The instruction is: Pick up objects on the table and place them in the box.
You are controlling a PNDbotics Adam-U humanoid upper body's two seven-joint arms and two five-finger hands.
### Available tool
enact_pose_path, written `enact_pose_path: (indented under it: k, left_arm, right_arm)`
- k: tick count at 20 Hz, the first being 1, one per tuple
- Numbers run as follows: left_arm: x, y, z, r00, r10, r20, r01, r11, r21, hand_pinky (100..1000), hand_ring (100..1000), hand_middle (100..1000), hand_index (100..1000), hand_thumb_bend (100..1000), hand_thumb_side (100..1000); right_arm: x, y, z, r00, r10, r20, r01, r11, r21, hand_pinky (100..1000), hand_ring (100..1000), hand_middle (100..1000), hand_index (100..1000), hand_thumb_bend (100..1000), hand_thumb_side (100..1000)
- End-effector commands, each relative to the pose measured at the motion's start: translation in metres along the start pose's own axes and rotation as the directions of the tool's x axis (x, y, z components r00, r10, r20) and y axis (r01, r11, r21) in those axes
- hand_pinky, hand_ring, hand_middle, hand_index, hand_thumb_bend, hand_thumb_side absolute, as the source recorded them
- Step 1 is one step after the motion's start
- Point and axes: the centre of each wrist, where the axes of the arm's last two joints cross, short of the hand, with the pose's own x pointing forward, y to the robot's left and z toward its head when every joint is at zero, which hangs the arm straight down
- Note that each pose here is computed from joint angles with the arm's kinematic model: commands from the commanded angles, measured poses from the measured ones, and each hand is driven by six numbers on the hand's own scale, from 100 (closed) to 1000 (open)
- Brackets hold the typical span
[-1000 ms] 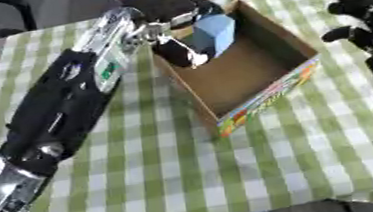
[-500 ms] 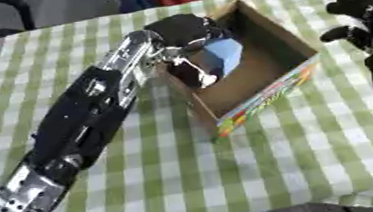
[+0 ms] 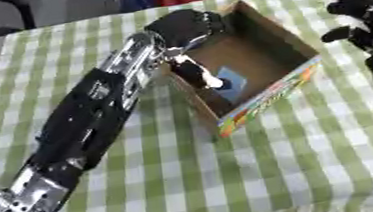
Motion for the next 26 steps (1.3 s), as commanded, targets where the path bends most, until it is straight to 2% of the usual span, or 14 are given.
enact_pose_path:
  k: [1,3,5,7,8,9,10,11,13,15,18,21,26]
  left_arm:
    - [-0.015,0.039,0.019,0.999,0.019,-0.040,-0.012,0.988,0.152,754,715,757,891,353,630]
    - [-0.020,0.060,0.037,0.993,0.102,-0.058,-0.082,0.956,0.283,735,677,724,863,225,620]
    - [-0.024,0.079,0.059,0.973,0.224,-0.051,-0.181,0.883,0.433,720,647,692,836,119,611]
    - [-0.026,0.094,0.088,0.928,0.372,0.000,-0.299,0.745,0.597,709,626,666,814,100,622]
    - [-0.027,0.100,0.101,0.903,0.429,0.024,-0.339,0.675,0.656,708,624,675,814,100,622]
    - [-0.025,0.104,0.113,0.877,0.476,0.060,-0.374,0.599,0.708,708,623,659,804,100,631]
    - [-0.022,0.106,0.125,0.845,0.520,0.121,-0.423,0.513,0.747,708,625,660,803,100,722]
    - [-0.019,0.107,0.136,0.816,0.551,0.176,-0.458,0.430,0.778,706,624,658,800,100,635]
    - [-0.014,0.106,0.155,0.766,0.586,0.264,-0.502,0.289,0.815,706,626,659,800,100,640]
    - [-0.012,0.100,0.168,0.736,0.600,0.312,-0.517,0.200,0.832,706,628,659,801,100,641]
    - [-0.013,0.082,0.177,0.708,0.620,0.337,-0.516,0.129,0.847,706,628,659,801,100,645]
    - [-0.011,0.066,0.181,0.665,0.661,0.349,-0.518,0.070,0.853,703,623,651,798,100,645]
    - [-0.009,0.052,0.184,0.620,0.694,0.367,-0.519,0.013,0.854,698,615,643,795,100,647]
  right_arm:
    - [0.006,-0.003,-0.002,1.000,0.012,0.022,-0.012,1.000,0.003,609,790,714,725,100,501]
    - [0.006,-0.004,-0.002,1.000,0.014,0.021,-0.014,1.000,-0.003,609,790,714,725,100,502]
    - [0.005,-0.005,-0.001,1.000,0.018,0.019,-0.017,1.000,-0.009,610,790,715,726,100,503]
    - [0.005,-0.006,0.000,1.000,0.022,0.017,-0.022,1.000,-0.017,610,790,715,726,100,505]
    - [0.005,-0.006,0.000,1.000,0.024,0.016,-0.024,1.000,-0.020,610,790,715,726,100,478]
    - [0.005,-0.007,0.001,1.000,0.026,0.015,-0.025,0.999,-0.022,610,790,715,726,100,506]
    - [0.005,-0.007,0.001,0.999,0.028,0.015,-0.027,0.999,-0.025,610,790,716,726,100,501]
    - [0.005,-0.008,0.001,0.999,0.030,0.016,-0.029,0.999,-0.028,610,790,716,726,100,507]
    - [0.005,-0.008,0.001,0.999,0.033,0.016,-0.032,0.999,-0.031,610,790,716,726,100,507]
    - [0.005,-0.008,0.001,0.999,0.034,0.016,-0.034,0.999,-0.032,610,790,716,726,100,508]
    - [0.005,-0.009,0.001,0.999,0.036,0.018,-0.035,0.999,-0.036,611,790,716,726,100,509]
    - [0.005,-0.009,0.001,0.999,0.036,0.018,-0.035,0.999,-0.038,611,790,716,726,100,511]
    - [0.005,-0.009,0.000,0.999,0.034,0.020,-0.033,0.999,-0.040,611,790,717,727,100,513]
